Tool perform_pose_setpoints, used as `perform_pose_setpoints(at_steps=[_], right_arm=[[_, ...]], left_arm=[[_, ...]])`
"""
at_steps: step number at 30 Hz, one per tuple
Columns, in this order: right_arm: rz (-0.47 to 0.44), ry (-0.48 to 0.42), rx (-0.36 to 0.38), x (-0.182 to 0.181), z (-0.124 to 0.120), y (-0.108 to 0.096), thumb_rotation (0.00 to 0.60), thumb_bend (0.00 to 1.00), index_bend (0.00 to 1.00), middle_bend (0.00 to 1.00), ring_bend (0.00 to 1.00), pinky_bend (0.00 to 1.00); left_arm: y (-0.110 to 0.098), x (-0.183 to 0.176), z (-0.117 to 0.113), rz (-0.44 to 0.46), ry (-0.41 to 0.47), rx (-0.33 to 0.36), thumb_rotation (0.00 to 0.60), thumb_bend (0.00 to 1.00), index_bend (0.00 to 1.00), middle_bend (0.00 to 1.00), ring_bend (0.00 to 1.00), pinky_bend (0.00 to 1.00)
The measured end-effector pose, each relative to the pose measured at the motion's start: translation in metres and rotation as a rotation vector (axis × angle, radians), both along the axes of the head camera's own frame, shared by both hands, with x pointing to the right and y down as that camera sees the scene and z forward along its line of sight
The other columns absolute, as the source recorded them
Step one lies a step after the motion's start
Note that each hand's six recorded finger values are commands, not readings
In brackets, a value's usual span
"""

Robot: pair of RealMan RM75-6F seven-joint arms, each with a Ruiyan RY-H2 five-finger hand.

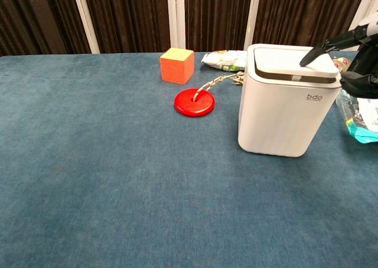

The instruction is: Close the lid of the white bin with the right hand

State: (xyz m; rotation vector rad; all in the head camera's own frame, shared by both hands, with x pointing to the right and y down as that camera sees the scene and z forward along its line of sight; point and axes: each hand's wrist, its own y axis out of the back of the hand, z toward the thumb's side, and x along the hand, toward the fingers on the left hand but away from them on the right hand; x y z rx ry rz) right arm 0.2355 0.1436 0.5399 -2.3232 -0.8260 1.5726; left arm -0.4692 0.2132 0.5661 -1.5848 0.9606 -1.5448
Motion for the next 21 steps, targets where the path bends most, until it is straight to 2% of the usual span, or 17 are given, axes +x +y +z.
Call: perform_pose_setpoints(at_steps=[21], right_arm=[[0.002,0.022,-0.083,0.003,0.02,0.018,0.6,0.71,0.14,0.76,0.82,0.78]], left_arm=[[0.0,0.0,0.0,0.0,0.002,0.0,0.6,0.0,0.0,0.0,0.0,0.0]])
